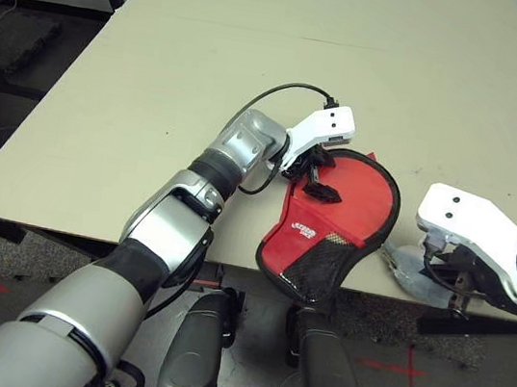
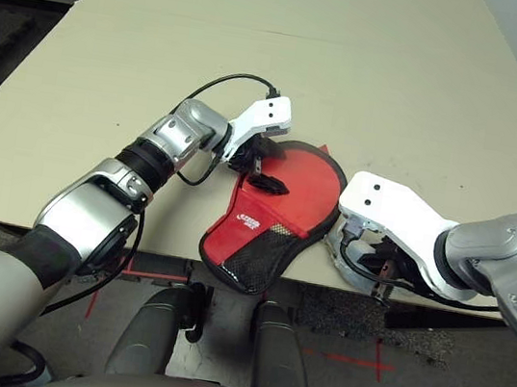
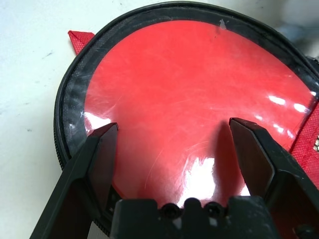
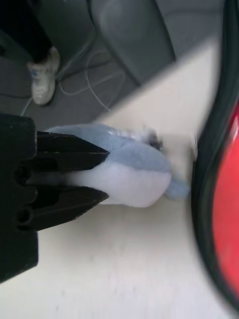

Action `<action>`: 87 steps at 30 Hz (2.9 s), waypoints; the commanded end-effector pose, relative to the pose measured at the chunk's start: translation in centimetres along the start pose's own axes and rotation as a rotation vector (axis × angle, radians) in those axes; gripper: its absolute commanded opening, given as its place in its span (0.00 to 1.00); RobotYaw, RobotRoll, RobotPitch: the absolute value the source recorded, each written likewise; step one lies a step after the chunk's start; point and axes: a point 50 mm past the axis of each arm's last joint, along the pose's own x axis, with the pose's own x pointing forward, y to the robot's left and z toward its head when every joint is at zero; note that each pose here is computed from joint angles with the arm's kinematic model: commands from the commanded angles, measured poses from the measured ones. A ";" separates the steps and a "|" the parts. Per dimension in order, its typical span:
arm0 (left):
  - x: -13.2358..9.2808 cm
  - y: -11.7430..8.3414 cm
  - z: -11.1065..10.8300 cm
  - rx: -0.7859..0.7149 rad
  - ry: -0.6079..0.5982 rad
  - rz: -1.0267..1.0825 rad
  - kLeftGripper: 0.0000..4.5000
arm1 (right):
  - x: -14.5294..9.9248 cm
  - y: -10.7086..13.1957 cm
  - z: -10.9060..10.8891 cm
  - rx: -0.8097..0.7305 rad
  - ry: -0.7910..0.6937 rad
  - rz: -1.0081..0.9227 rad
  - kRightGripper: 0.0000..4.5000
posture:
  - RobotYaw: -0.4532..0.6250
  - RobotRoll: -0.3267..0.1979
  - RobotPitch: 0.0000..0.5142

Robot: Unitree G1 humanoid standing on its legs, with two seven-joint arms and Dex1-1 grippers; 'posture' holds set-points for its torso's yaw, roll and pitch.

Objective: Store the ping-pong paddle in its case and zip it.

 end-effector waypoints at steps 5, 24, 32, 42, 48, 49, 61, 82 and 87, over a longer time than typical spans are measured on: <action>-0.6 -0.4 1.5 0.131 0.018 -0.109 1.00 | 1.4 -2.2 0.2 0.000 0.004 -0.088 0.00 | 0.25 0.62 0.35; 0.8 -2.0 -1.7 0.193 0.299 -0.263 1.00 | 2.0 -4.1 1.7 0.030 -0.038 -0.171 0.00 | 0.23 0.62 0.35; 2.5 -2.0 -2.6 0.144 0.384 -0.182 1.00 | 1.4 -3.3 2.2 0.017 -0.081 -0.146 0.00 | 0.23 0.62 0.37; 3.3 -2.4 -2.6 0.124 0.376 -0.175 1.00 | 0.4 1.1 1.2 -0.048 -0.095 0.098 0.00 | 0.21 0.62 0.41; 3.3 -2.4 -2.6 0.129 0.377 -0.180 1.00 | 0.4 2.4 1.1 -0.133 -0.086 0.195 0.00 | 0.20 0.62 0.41; 3.4 -2.4 -2.5 0.130 0.376 -0.180 1.00 | 0.5 2.7 1.3 -0.155 -0.101 0.211 0.00 | 0.20 0.62 0.41; 3.5 -2.5 -2.6 0.126 0.365 -0.180 1.00 | 0.7 4.9 2.3 -0.312 -0.125 0.353 0.00 | 0.20 0.62 0.44; 3.3 -2.2 -2.3 0.126 0.358 -0.164 1.00 | 0.7 8.5 1.6 -0.462 -0.225 0.797 0.00 | 0.20 0.62 0.47; 3.3 -2.1 -2.2 0.124 0.356 -0.159 1.00 | 1.0 9.3 1.5 -0.440 -0.305 0.906 0.00 | 0.20 0.62 0.48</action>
